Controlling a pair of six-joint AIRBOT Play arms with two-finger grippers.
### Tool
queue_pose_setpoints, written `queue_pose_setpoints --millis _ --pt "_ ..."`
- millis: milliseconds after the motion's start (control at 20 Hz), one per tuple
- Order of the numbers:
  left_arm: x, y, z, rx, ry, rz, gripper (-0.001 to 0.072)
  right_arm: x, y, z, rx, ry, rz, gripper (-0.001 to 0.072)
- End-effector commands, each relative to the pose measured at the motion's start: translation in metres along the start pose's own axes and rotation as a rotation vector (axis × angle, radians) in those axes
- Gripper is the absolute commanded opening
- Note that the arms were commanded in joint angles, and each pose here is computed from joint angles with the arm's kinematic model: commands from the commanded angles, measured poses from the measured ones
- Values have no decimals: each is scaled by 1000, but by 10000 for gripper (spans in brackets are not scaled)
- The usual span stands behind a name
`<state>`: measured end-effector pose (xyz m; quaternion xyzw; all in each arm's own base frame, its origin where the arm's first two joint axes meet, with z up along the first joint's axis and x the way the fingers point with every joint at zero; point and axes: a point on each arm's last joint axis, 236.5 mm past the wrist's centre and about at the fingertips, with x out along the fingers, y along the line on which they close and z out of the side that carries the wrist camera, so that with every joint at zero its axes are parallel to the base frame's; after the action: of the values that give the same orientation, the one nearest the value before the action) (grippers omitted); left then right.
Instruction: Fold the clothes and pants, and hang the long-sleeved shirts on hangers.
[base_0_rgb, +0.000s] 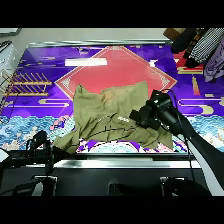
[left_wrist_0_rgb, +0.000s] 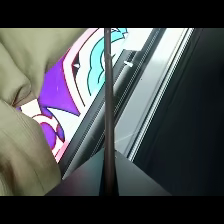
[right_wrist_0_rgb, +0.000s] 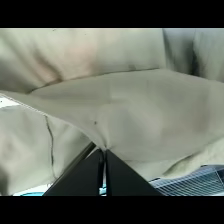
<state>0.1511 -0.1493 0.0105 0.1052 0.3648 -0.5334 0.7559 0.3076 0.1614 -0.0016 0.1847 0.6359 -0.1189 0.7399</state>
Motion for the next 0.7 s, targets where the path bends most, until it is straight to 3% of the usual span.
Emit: queue_pose_setpoints --millis 0,650 --pt "7 -1 7 16 -24 -27 19 -22 10 -4 -13 -12 83 34" --pt "40 -9 29 62 -79 -133 18 -113 47 -34 -152 -44 436 34"
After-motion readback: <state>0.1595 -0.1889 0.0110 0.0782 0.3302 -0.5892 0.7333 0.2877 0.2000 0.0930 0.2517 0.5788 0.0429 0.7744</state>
